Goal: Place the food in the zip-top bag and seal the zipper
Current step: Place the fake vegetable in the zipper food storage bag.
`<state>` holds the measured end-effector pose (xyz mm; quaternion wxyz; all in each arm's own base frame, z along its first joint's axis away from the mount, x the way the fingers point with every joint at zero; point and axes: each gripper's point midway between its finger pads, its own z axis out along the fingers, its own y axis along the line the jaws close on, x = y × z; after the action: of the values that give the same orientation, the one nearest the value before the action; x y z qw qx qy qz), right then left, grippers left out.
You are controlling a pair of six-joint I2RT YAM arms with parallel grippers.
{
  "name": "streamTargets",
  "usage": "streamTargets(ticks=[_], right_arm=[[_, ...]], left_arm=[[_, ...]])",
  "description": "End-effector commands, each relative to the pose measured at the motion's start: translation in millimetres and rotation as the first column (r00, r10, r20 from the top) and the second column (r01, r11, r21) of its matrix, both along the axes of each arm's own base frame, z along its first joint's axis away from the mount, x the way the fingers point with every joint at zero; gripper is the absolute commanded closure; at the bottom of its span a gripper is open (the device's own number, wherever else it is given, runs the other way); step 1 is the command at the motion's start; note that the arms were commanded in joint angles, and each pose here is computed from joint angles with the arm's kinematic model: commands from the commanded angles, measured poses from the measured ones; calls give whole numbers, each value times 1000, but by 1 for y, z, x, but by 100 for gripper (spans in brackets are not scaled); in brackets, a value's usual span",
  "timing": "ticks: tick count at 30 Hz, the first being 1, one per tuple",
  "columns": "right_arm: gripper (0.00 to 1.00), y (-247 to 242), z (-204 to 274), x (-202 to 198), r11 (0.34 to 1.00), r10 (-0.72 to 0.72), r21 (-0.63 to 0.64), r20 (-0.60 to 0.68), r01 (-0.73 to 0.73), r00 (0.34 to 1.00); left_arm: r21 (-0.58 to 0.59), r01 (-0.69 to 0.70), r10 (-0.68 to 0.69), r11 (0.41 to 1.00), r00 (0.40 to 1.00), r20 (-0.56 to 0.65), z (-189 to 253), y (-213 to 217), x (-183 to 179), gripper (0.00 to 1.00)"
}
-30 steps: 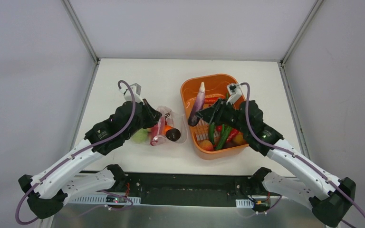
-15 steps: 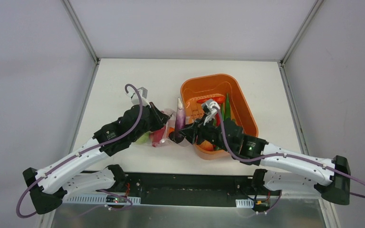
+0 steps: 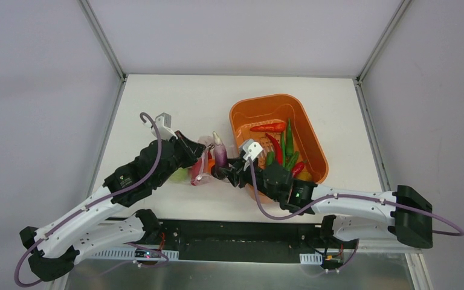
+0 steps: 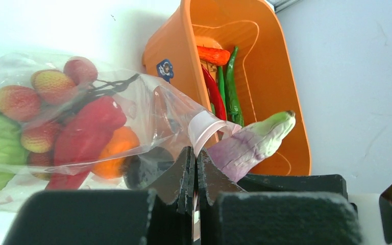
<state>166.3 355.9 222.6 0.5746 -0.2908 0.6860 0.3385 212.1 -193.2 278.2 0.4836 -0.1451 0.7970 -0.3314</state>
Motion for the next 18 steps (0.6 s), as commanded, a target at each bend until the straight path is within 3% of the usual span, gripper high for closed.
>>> streamTargets(ticks=[1,5,10,18], right_arm=[[71,15,28,-10,992,83,85,119,-94,989],[68,25,19,-26,979,196,44,110,-201,974],[66,27,14,-34,971,236,15,56,-237,970],[66,27,-8,-16,986,99,-121,-104,-111,990]], left_arm=[[-17,-39,39,999,998,51,7,10,2,100],[-33,-52,54,998,996,68,8,13,2,100],[-50,-55,59,997,995,82,11,13,3,100],[-102,15,-3,995,994,112,22,-1,0,100]])
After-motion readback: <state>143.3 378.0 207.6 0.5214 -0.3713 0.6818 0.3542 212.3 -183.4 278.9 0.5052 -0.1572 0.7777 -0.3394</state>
